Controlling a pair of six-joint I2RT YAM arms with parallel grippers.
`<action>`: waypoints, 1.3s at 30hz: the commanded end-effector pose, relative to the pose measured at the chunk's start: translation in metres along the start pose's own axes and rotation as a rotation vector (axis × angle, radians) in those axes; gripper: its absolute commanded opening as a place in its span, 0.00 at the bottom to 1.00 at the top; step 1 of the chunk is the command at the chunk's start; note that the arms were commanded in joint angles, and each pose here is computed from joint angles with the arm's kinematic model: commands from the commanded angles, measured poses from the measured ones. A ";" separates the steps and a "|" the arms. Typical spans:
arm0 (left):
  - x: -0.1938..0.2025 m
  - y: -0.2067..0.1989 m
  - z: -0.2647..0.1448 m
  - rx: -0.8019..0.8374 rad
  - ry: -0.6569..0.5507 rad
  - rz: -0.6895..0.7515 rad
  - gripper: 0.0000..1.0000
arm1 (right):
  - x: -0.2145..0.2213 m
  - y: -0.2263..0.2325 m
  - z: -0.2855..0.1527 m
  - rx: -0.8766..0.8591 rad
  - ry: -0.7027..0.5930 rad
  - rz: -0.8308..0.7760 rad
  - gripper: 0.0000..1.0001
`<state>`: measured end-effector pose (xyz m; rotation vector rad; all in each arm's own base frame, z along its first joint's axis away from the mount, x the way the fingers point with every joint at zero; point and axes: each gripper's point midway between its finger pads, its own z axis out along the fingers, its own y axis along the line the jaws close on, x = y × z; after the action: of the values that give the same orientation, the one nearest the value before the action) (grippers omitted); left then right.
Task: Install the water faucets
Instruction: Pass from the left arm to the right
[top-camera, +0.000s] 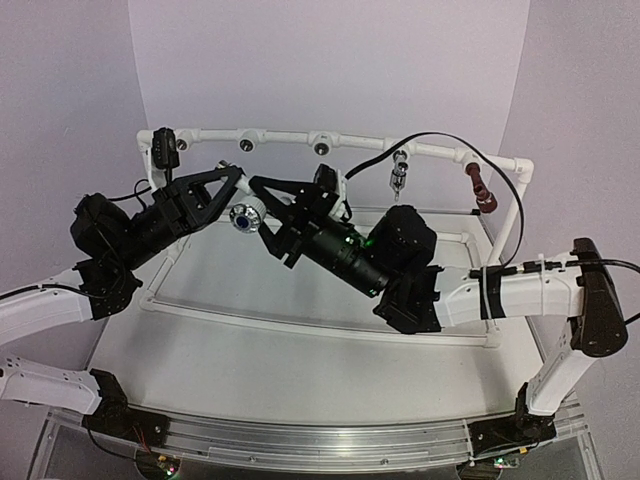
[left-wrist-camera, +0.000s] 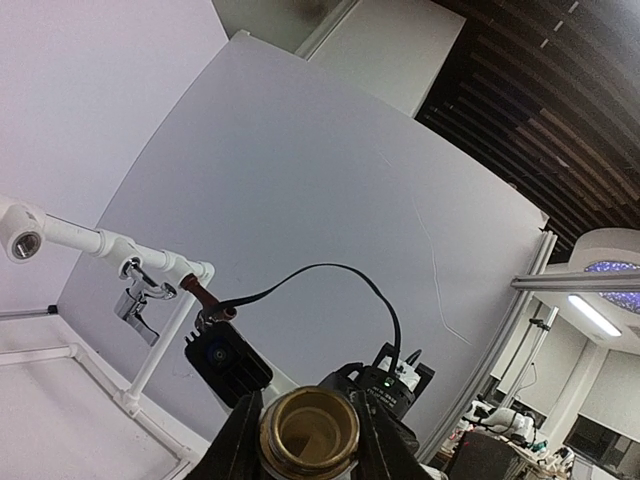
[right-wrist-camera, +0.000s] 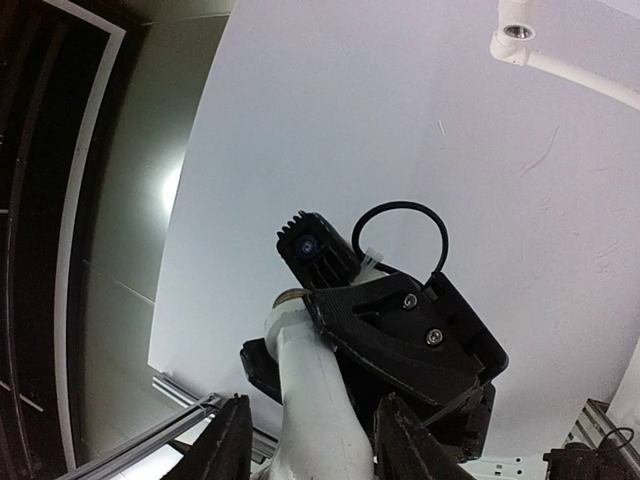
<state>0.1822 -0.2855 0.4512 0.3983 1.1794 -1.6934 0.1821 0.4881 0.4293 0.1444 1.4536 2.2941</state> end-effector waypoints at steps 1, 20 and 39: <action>-0.015 -0.011 0.006 0.041 -0.040 0.022 0.00 | -0.001 0.032 0.000 -0.129 -0.019 0.001 0.41; 0.000 -0.007 0.008 0.053 0.024 0.032 0.00 | 0.010 0.032 0.001 -0.144 0.038 -0.035 0.31; -0.011 0.022 -0.015 -0.245 0.006 -0.017 0.89 | 0.008 0.000 -0.018 0.121 0.061 -0.328 0.00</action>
<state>0.1780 -0.2907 0.4495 0.4576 1.2174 -1.6888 0.1721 0.4885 0.4186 0.0227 1.4248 2.2536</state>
